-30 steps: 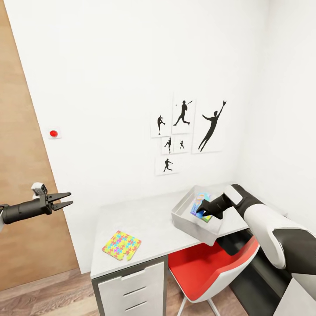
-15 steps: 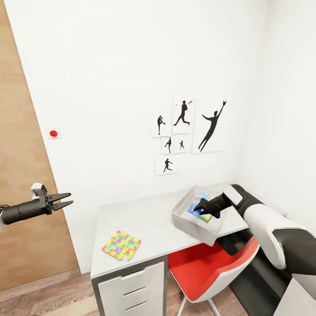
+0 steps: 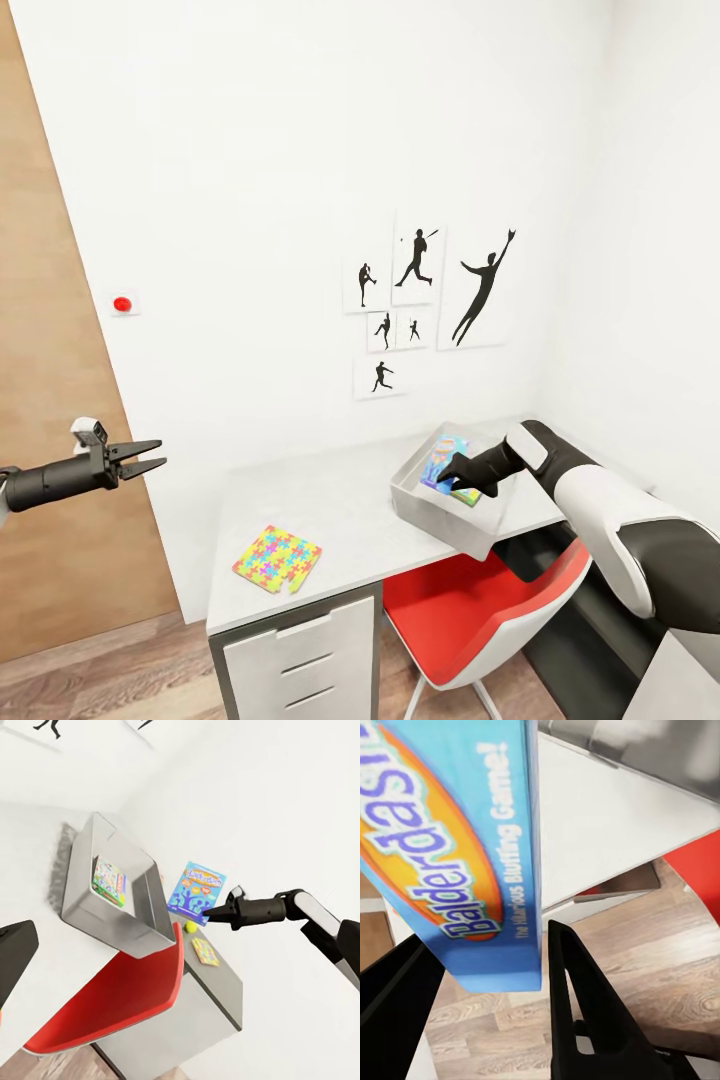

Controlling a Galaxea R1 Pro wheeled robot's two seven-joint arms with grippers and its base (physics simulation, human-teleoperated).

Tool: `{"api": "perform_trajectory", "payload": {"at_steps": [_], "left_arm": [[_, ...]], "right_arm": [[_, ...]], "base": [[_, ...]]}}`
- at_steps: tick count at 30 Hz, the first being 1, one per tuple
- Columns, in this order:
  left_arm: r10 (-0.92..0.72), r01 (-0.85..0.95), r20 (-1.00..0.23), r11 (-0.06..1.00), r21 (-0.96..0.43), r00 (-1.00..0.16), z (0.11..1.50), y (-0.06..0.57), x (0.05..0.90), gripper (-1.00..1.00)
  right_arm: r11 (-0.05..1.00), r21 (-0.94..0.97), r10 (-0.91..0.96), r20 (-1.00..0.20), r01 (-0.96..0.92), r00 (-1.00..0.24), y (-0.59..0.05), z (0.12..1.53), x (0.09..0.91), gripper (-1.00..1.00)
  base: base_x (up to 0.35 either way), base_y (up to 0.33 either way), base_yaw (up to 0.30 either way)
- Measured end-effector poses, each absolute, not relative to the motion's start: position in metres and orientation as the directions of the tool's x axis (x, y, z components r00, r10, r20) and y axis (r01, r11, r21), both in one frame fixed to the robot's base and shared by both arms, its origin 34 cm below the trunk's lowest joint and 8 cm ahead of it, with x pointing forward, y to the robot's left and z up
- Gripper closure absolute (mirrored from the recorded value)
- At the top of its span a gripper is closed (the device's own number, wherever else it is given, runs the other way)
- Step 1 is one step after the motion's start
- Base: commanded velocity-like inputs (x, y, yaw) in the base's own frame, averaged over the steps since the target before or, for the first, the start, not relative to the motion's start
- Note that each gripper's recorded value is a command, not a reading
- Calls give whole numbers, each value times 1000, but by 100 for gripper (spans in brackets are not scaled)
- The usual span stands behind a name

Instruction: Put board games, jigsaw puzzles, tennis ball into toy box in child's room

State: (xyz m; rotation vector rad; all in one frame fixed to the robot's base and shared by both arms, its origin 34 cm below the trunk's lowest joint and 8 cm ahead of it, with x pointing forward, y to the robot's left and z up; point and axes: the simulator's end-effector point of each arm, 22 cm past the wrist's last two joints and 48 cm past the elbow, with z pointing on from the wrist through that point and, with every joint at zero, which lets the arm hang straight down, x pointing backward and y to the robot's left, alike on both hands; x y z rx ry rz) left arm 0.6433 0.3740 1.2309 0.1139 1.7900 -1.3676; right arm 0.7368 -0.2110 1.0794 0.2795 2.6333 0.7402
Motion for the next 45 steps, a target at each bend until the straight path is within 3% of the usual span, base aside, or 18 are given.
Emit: {"api": "perform_trajectory", "payload": {"at_steps": [18, 45], "left_arm": [[-403, 534, -664, 396, -747, -629, 1230, 374, 643, -100], [-404, 535, -662, 390, -749, -632, 1229, 371, 643, -100]], "right_arm": [[838, 527, 310, -246, 142, -918, -220, 1054, 722, 100], [816, 562, 316, -240, 134, -918, -214, 1058, 722, 100]], "base": [[38, 22, 0], [10, 0, 0]]}}
